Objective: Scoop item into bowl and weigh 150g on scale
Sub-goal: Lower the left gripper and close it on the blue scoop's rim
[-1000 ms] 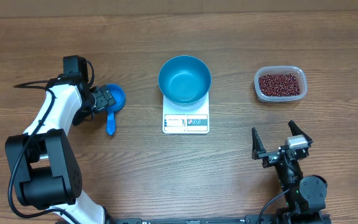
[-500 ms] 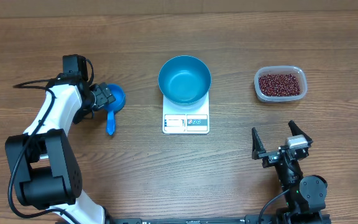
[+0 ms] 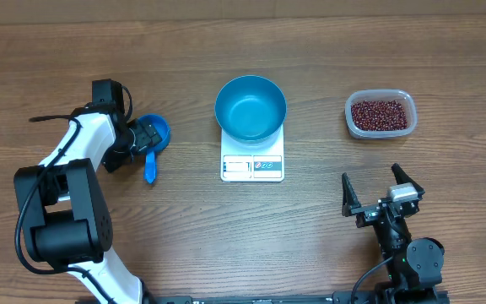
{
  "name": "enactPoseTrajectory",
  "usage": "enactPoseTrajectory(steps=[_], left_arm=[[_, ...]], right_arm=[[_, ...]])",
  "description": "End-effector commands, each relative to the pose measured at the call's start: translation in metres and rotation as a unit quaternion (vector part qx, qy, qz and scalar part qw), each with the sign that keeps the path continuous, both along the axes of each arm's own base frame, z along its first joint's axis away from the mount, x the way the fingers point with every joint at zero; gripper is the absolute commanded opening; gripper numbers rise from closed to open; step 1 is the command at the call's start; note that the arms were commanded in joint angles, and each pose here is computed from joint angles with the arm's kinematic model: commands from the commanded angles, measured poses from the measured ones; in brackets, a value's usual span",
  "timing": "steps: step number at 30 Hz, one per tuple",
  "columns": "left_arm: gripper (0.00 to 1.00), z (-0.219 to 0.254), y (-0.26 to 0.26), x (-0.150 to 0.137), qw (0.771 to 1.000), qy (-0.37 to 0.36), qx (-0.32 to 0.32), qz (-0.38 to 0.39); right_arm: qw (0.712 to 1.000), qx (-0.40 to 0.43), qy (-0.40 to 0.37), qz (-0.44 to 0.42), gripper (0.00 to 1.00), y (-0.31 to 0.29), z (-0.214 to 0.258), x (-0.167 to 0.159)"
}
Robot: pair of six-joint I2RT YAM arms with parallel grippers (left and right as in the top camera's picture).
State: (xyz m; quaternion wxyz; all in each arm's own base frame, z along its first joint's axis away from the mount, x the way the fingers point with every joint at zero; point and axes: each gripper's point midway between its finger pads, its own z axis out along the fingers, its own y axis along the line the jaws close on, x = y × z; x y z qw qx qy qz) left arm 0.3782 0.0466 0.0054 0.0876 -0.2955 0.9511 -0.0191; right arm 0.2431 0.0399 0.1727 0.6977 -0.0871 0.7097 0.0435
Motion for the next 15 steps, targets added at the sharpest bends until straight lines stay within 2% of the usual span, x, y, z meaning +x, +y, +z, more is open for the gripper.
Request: enactPoseTrajectory(steps=[1, 9, 13, 15], left_arm=[[1.0, -0.0024, -0.0012, -0.0016, 1.0, 0.003, -0.004, 0.009], [0.98, -0.0023, -0.0013, -0.0008, 1.0, 0.002, -0.004, 0.009], [0.89, -0.0022, -0.0011, -0.0007, 1.0, 0.001, -0.004, 0.008], [0.77, -0.0022, -0.001, -0.0002, 1.0, 0.0, -0.004, 0.008]], right_arm=[[1.0, -0.008, -0.003, 0.001, 1.0, 0.0002, -0.0021, 0.0], [1.0, -0.008, -0.002, 0.001, 1.0, 0.0002, -0.0022, 0.0], [1.0, -0.008, -0.003, 0.001, 1.0, 0.0002, -0.0021, 0.0], [1.0, -0.008, -0.002, 0.001, 1.0, 0.0002, -0.0022, 0.0]])
